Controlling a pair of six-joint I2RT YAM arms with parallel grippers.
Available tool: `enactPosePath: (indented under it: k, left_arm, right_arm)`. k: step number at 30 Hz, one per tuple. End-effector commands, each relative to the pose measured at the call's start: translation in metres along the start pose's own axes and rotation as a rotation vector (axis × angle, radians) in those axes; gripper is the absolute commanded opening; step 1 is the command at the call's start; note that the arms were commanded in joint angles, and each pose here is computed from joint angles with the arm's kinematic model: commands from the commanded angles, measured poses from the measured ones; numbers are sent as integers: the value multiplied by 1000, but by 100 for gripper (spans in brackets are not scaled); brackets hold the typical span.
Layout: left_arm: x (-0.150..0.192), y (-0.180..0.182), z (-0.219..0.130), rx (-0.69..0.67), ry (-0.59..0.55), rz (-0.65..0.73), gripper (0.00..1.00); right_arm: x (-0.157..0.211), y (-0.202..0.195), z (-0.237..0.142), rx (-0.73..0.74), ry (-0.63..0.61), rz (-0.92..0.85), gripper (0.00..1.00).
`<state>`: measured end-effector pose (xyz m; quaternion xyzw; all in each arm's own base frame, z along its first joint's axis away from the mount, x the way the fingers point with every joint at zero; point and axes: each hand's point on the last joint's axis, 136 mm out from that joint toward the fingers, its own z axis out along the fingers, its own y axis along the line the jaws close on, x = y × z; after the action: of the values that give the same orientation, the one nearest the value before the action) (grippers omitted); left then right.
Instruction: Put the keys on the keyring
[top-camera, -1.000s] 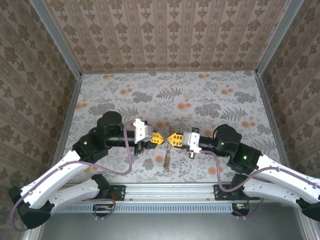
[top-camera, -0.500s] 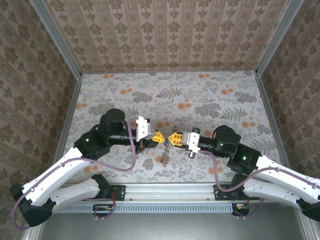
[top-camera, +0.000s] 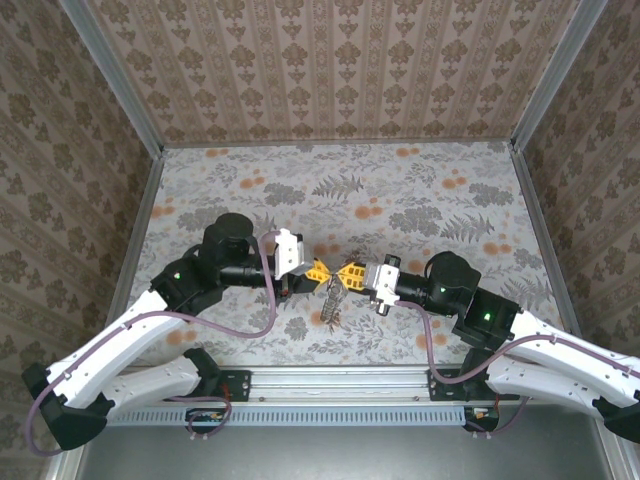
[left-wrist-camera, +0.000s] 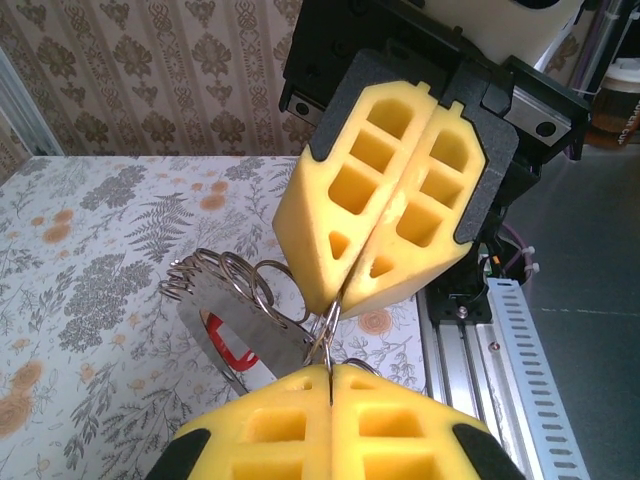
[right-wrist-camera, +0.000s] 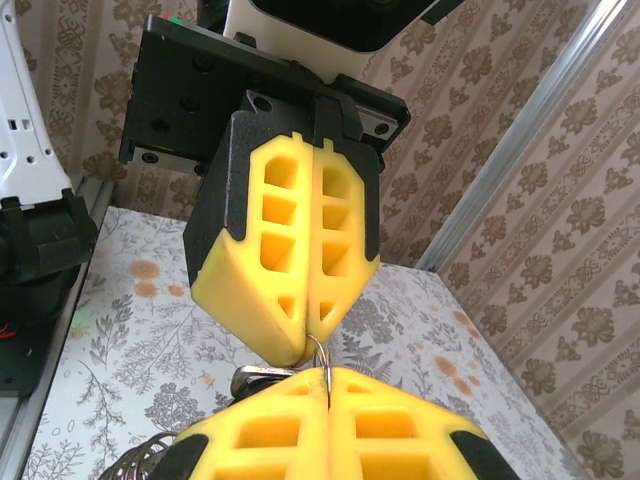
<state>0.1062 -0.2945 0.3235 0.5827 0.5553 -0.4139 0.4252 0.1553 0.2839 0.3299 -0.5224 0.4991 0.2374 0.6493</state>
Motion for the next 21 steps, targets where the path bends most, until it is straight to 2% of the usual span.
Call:
enactPosePath:
  k: [1,21]
  left_arm:
    - [-28,-12,-6,53,-73,56,0]
    - [-43,-30,-2,179,-70,51,0]
  right_arm:
    - [2,-9,1,51,-1,-11,0]
    - [0,-9,1,66,-32,-10,0]
